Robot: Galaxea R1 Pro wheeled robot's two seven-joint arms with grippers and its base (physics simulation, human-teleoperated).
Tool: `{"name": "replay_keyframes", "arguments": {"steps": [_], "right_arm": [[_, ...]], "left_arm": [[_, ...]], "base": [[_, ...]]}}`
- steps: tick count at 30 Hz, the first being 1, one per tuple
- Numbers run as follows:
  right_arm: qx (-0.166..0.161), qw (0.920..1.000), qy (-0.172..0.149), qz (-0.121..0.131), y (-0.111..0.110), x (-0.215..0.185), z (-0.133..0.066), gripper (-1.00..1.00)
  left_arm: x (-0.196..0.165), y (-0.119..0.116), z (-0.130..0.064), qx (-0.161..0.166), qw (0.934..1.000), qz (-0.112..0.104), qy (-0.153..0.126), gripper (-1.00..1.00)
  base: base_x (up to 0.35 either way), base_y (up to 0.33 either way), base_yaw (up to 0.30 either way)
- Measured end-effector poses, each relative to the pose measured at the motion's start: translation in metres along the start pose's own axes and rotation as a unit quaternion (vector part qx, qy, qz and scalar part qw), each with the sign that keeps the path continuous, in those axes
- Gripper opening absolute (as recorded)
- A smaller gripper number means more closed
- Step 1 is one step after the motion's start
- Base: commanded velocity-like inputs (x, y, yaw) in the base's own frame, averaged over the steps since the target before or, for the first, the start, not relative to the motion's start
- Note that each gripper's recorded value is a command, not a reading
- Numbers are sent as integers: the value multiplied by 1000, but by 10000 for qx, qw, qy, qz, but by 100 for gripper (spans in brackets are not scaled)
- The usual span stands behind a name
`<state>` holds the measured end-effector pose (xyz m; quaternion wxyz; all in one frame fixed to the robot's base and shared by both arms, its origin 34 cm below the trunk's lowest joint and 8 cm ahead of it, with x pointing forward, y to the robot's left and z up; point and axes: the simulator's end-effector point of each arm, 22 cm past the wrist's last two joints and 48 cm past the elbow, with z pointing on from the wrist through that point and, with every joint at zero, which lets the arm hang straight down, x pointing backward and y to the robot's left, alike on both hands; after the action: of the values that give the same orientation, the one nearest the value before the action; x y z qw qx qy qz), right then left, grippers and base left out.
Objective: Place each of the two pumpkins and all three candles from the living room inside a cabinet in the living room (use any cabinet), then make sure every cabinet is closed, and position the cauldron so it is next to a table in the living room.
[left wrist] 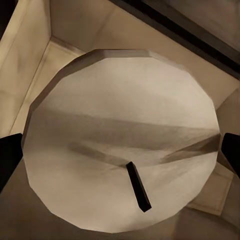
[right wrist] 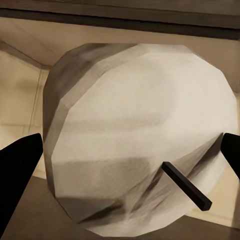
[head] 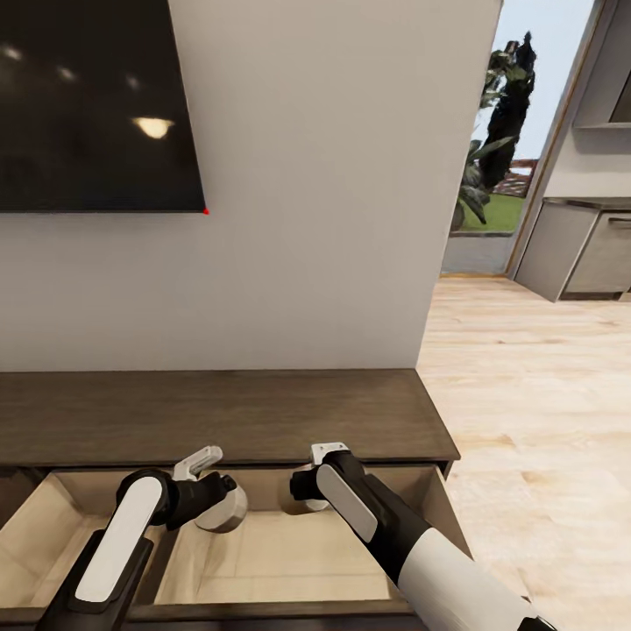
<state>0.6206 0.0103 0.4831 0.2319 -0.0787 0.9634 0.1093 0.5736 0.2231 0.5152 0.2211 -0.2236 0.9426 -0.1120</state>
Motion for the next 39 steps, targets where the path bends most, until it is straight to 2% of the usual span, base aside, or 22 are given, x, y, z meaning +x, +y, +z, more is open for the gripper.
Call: {"name": "replay_keyframes", "arguments": {"steps": [7, 33, 39], "right_arm": [[-2, 10000, 0, -1, 0, 0, 0, -100], [-107, 9999, -4, -14, -2, 41, 44, -100], [-252, 9996, 115, 24, 2, 49, 55, -100]], "left_arm": [[0, 0, 0, 0, 10000, 3, -6, -100], [33, 24, 44, -2, 10000, 9, -15, -100], [39, 30, 58, -97, 9998, -161, 61, -100]], "base": [[56, -15, 0], [1, 0, 0], [0, 0, 0]]}}
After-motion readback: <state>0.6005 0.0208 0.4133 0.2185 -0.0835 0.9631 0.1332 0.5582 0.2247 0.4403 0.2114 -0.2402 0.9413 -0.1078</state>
